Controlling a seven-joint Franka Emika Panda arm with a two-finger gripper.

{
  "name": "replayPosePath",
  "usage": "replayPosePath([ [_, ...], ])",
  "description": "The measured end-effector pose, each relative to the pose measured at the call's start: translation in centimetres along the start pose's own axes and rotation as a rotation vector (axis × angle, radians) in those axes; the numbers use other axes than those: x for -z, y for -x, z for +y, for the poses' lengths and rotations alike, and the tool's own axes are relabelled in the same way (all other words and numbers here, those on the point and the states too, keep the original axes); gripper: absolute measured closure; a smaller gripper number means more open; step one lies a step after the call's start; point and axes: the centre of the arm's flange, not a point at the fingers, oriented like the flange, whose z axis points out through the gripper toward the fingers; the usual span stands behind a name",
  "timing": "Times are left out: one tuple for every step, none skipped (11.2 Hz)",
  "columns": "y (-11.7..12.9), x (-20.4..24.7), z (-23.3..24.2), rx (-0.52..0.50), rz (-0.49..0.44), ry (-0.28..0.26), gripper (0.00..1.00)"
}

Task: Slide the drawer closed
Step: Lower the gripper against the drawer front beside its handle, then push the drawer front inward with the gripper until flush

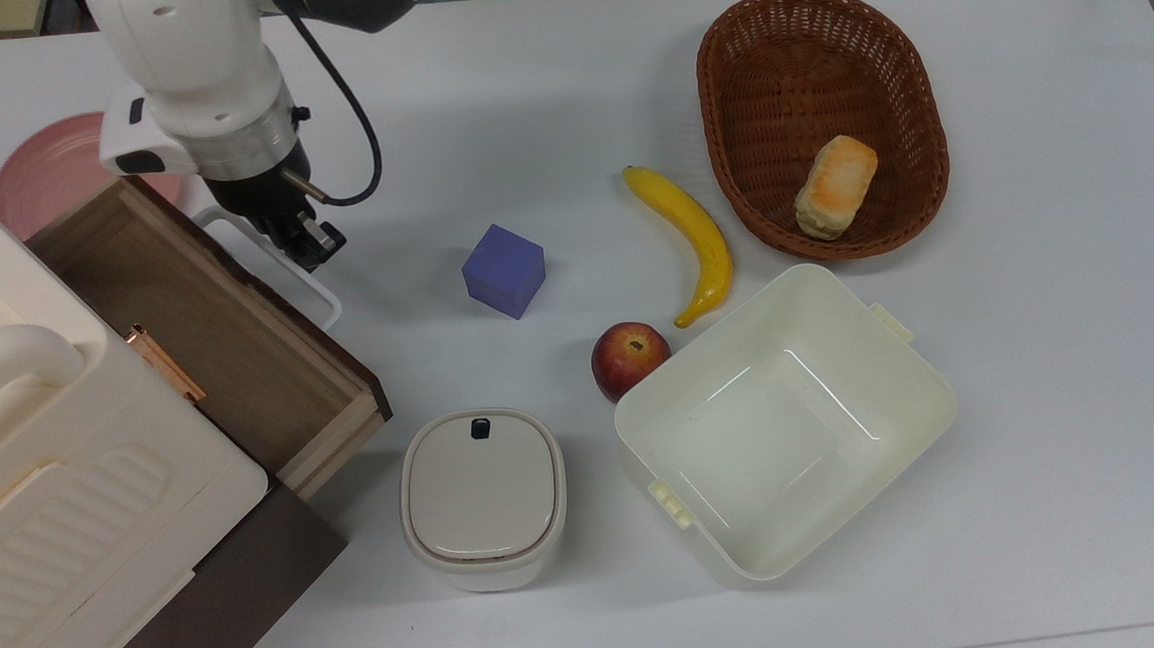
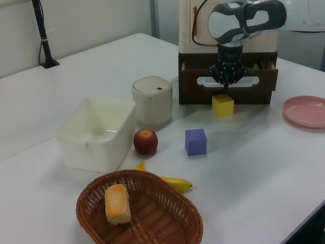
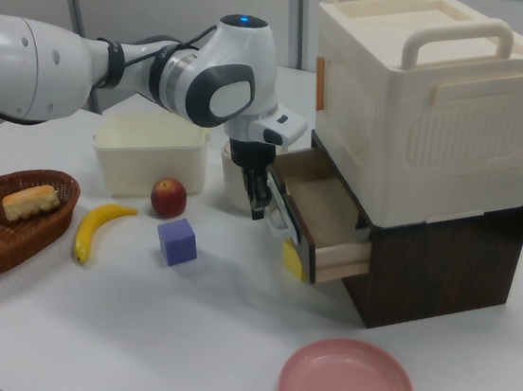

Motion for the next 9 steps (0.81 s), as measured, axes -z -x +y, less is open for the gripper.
replayPosePath([
  [-0.3, 0.0, 0.2, -0.006, 0.003, -0.001, 0.99],
  [-0.5, 0.1, 0.4, -0.009, 0.004, -0.001, 0.99],
  [-0.7, 0.2, 0.4, -0.010, 0.013, -0.005, 0.99],
  [-0.8, 0.3, 0.5, -0.012, 0.022, -0.009, 0.99],
  [-1.0, 0.5, 0.6, -0.015, 0.025, -0.010, 0.99],
  [-1.2, 0.6, 0.7, -0.018, 0.031, -0.011, 0.99],
  [-1.4, 0.7, 0.8, -0.020, 0.041, -0.015, 0.99],
  [-1.5, 0.8, 0.8, -0.022, 0.053, -0.020, 0.99],
  [-1.7, 0.9, 0.8, -0.023, 0.067, -0.027, 0.99],
])
